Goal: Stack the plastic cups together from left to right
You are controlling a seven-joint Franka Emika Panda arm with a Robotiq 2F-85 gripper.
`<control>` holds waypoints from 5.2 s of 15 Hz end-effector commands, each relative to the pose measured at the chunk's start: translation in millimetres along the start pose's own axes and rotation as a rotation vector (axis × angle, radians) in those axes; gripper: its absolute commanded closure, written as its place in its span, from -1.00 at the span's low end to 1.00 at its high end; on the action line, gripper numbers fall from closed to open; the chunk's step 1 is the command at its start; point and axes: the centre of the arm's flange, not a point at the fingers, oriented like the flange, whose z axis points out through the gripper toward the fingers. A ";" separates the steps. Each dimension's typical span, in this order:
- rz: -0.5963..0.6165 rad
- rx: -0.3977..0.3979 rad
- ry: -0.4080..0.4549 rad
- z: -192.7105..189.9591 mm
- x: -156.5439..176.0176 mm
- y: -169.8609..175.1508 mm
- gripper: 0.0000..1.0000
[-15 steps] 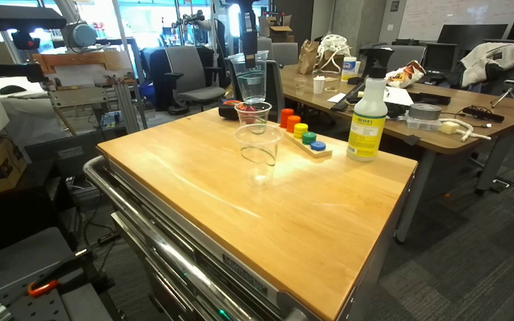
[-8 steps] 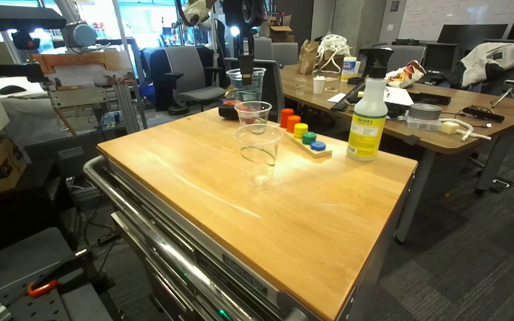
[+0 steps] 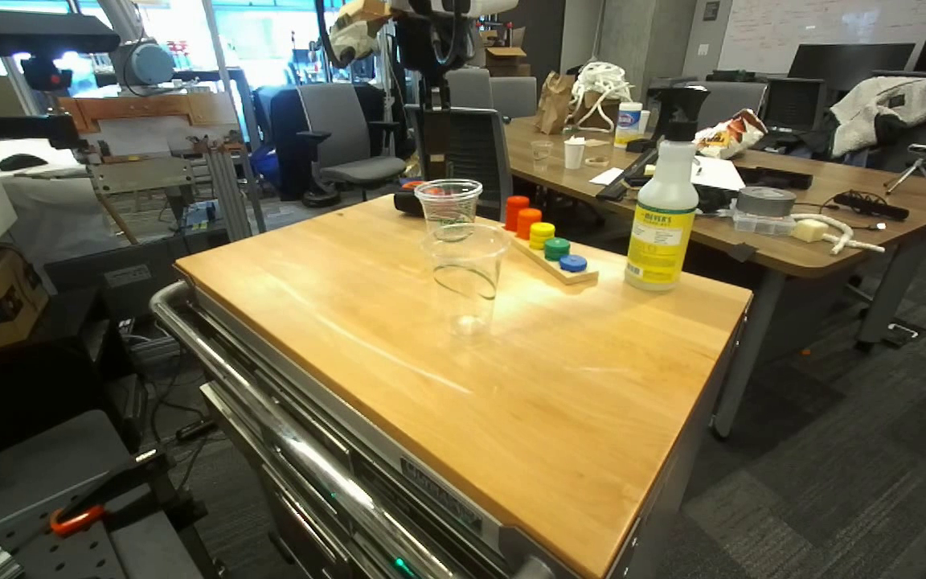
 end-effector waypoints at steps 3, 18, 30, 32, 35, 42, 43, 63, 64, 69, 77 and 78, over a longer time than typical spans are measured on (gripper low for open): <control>-0.039 -0.051 0.018 -6.0 -2.9 3.9 -0.94; -0.020 -0.124 -0.025 44.1 38.4 -20.4 -0.16; -0.026 -0.124 -0.064 46.9 32.2 -22.6 0.97; -0.018 -0.110 -0.069 27.9 28.8 -22.5 0.96; -0.009 -0.087 -0.053 -13.0 19.9 -14.0 0.96; 0.064 0.059 0.081 -125.8 -41.1 39.0 0.96; 0.082 0.063 0.096 -135.3 -52.6 51.0 0.96; 0.374 0.098 0.289 -119.5 -47.3 177.3 0.96; 0.377 0.108 0.285 -114.9 -43.5 176.7 0.96; 0.382 0.135 0.251 -87.0 -24.6 165.4 0.96; 0.359 0.102 0.176 -49.8 -30.8 155.9 0.96; 0.353 0.091 0.172 -46.5 -32.2 155.6 0.96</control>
